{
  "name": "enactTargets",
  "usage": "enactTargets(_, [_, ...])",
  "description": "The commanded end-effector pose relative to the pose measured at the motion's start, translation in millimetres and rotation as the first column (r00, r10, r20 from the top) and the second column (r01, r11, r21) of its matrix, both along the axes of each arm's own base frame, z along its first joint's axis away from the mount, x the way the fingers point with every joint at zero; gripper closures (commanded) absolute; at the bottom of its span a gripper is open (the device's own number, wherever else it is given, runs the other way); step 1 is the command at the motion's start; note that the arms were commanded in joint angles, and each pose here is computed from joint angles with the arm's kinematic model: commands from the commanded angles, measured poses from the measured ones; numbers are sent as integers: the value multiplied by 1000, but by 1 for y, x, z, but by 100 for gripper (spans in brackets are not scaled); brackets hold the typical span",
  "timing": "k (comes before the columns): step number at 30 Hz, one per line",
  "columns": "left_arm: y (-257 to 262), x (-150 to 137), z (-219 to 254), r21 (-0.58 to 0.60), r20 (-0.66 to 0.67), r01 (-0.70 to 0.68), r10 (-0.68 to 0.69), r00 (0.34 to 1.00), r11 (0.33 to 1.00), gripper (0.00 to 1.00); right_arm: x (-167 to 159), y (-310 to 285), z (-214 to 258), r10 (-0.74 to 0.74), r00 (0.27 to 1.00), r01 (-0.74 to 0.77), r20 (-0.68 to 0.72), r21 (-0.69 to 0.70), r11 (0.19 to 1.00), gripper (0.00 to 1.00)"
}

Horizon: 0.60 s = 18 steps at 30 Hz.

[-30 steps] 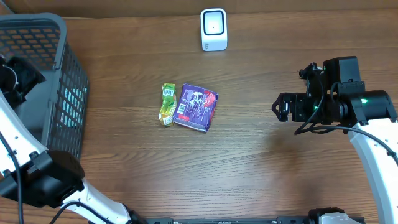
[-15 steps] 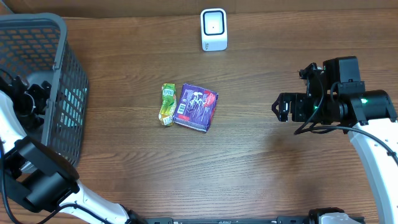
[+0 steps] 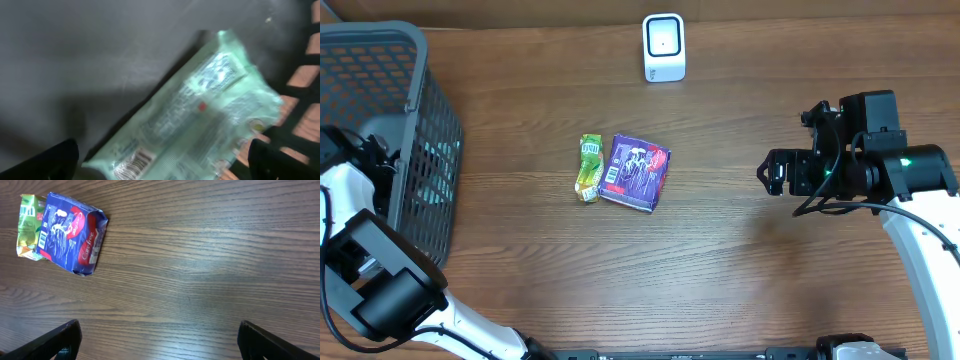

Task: Scan the item barcode
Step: 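Move the left gripper back into the basket toward the mint-green packet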

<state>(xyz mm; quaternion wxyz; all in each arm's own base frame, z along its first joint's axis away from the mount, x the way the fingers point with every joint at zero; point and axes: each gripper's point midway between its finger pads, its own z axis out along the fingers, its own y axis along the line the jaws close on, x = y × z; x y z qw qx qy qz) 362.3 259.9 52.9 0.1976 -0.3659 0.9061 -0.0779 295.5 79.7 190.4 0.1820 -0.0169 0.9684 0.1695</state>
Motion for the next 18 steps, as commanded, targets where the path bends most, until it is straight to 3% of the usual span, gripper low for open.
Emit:
enactTargets(1, [-12,-2,-14,11,-2,74,-74,997,997,0,7,3,9,-5,999,4,33,16,1000,0])
enactTargets(7, [-13,-6,-31,63,-33,75,-73,997,995,0,9,8,12,-11,999,9,37,52,999,0])
enactTargets(14, [-1,-26,-50,158,-129,54,-34,991,986,12,9,8,12,-11,999,9,36,52,999,0])
enactTargets(18, [-8,-36,-62,173,-167,165,-136,977,971,19,9,8,12,-11,999,9,37,52,999,0])
